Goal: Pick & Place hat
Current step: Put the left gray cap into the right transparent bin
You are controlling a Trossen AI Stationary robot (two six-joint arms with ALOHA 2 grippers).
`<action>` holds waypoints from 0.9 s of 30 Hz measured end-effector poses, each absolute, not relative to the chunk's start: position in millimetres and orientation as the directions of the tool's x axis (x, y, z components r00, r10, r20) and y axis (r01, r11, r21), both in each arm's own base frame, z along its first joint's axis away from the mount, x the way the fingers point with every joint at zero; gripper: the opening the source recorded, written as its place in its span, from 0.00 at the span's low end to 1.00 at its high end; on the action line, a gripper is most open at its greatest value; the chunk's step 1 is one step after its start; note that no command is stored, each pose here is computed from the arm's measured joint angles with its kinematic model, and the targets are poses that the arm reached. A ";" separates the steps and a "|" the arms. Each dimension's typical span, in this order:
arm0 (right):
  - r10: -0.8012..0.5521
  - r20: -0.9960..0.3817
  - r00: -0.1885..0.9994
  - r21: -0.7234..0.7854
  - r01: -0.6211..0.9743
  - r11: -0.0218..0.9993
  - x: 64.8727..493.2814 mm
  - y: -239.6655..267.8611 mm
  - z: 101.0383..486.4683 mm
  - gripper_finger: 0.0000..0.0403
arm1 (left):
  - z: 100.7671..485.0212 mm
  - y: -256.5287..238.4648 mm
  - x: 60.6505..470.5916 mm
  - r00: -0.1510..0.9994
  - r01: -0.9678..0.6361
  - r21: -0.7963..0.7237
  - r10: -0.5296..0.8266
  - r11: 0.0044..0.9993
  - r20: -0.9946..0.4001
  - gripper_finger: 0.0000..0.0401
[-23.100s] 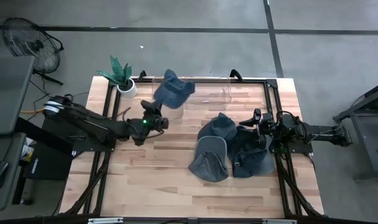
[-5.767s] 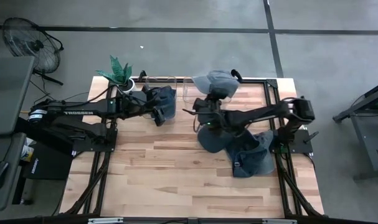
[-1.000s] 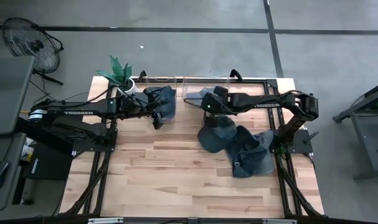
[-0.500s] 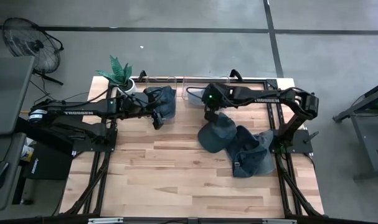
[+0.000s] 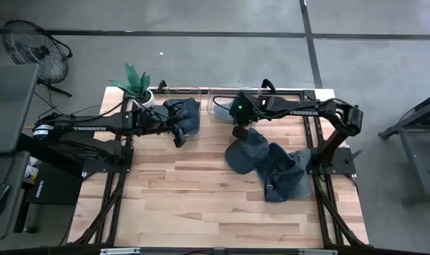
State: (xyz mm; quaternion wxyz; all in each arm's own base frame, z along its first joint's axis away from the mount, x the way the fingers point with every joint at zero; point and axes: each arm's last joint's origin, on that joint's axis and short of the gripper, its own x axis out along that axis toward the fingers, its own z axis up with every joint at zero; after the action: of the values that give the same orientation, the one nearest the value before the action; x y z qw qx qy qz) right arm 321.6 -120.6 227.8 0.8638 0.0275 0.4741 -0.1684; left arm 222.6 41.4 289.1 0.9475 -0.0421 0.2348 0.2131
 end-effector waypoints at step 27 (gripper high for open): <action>-0.389 -0.836 0.388 -0.267 0.333 0.904 320.3 -125.6 218.6 0.00 | 288.6 41.2 222.4 0.797 -0.425 0.012 0.380 0.905 -0.469 0.60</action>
State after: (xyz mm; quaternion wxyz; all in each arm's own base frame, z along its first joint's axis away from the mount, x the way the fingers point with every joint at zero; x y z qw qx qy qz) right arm 320.3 -125.6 218.6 0.8325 -0.0278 0.5091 -0.2169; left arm 222.4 41.2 288.6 0.9467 -0.0471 0.2372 0.2127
